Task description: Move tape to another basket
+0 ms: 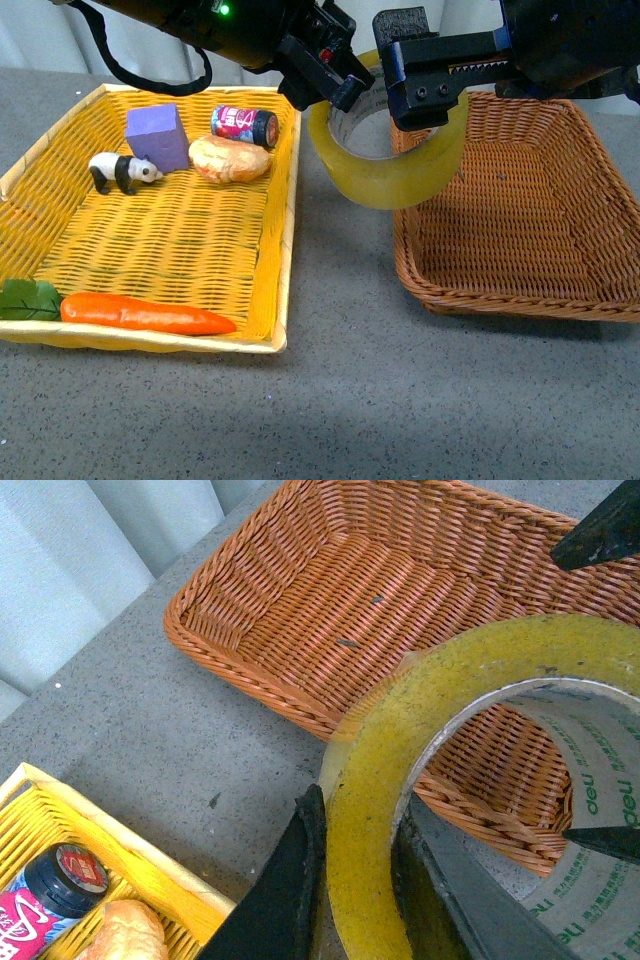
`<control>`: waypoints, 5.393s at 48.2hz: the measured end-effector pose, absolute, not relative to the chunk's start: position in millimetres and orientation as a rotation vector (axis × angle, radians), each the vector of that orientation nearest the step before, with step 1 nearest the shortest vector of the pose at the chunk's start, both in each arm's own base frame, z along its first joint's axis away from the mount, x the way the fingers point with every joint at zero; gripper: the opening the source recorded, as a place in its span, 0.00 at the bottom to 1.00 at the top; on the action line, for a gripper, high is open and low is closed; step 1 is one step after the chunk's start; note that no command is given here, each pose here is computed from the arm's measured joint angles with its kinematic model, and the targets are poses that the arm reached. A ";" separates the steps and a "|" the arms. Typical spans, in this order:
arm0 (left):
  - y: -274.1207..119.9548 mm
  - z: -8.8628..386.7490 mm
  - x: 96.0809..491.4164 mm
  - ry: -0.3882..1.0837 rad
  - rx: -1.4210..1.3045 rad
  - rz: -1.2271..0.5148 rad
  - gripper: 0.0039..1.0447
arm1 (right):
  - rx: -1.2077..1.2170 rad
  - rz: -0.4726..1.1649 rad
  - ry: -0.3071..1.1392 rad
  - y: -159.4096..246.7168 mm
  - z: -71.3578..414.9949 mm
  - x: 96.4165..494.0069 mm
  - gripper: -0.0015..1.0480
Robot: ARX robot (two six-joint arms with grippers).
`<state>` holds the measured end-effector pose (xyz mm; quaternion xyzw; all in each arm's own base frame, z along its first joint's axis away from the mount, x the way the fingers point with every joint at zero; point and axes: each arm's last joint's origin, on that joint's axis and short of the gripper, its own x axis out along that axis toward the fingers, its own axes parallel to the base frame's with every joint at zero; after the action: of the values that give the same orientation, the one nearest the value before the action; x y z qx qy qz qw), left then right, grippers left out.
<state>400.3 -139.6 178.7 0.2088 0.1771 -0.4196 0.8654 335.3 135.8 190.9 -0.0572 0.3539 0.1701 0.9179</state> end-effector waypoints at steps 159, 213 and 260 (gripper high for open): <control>-1.0 174.9 196.4 0.009 -0.001 0.000 0.03 | -0.011 -0.004 0.015 0.1 161.1 214.3 0.01; -0.3 172.7 127.0 -0.019 -0.002 -0.002 0.03 | -0.011 -0.001 0.003 0.0 165.7 131.4 0.01; -0.3 169.7 97.8 -0.008 -0.002 -0.003 0.03 | -0.011 0.001 -0.009 0.1 167.9 108.4 0.01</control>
<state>97.8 -0.3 169.7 -0.0009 -0.0039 -0.0015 1.0000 108.4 0.1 167.9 -0.0054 -0.0043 0.0007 1.0000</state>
